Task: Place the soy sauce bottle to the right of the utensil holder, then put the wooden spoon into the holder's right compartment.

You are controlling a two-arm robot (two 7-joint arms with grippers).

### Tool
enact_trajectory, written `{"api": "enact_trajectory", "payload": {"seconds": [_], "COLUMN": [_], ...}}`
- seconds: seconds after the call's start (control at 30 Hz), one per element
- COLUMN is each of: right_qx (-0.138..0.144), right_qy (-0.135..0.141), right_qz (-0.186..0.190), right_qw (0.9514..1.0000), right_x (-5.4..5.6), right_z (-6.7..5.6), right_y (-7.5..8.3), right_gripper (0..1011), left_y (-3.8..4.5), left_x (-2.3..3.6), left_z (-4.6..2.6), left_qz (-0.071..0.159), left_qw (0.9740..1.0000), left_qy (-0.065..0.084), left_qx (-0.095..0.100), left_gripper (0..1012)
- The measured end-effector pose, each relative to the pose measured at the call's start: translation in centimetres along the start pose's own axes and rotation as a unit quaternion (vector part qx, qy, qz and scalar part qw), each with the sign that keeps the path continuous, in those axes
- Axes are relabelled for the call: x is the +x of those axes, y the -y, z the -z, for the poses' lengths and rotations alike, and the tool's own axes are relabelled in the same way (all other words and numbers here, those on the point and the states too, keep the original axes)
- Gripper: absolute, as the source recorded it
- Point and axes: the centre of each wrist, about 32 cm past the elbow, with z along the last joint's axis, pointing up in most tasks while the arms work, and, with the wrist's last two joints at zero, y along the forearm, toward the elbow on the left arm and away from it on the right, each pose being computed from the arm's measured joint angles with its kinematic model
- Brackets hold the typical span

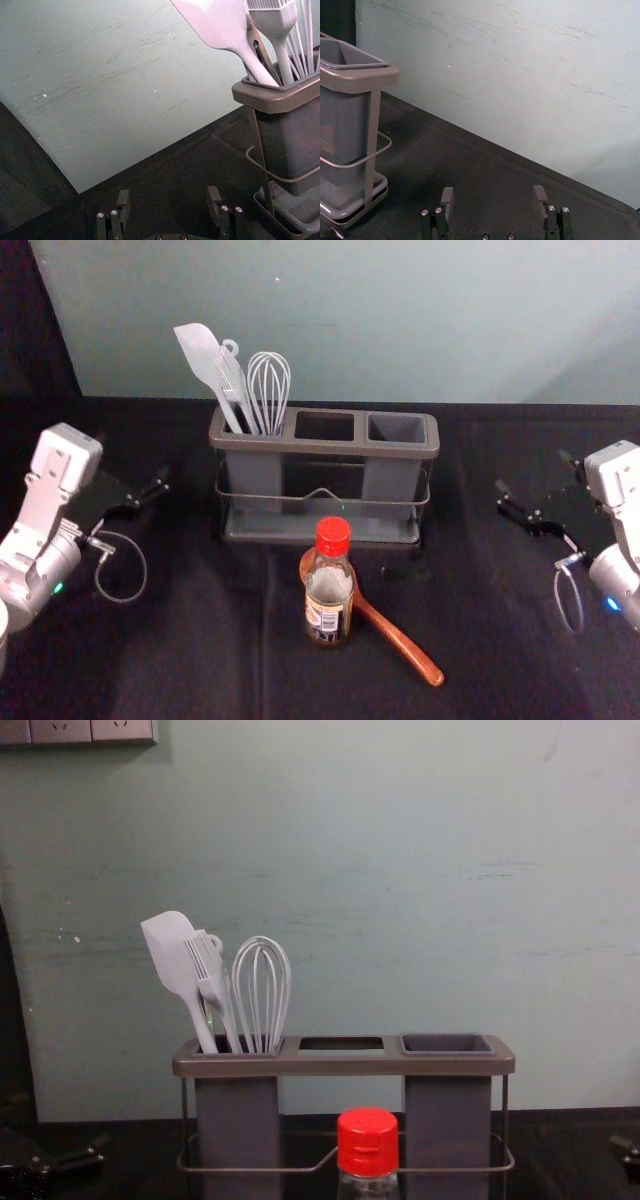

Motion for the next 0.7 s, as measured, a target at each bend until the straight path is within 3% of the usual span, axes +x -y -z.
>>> {"api": "enact_trajectory", "payload": {"seconds": [0.7], "right_qx": [0.000], "right_qy": [0.000], "right_qz": [0.001], "right_qw": [1.0000], "right_x": [0.06], "right_z": [-0.03], "right_y": [-0.03], "right_gripper": [1003], "left_y": [0.00], "left_x": [0.00], "left_z": [0.00], "left_qz": [0.000], "left_qw": [1.0000], "left_qy": [0.000], "left_qx": [0.000], "left_gripper": [1005]}}
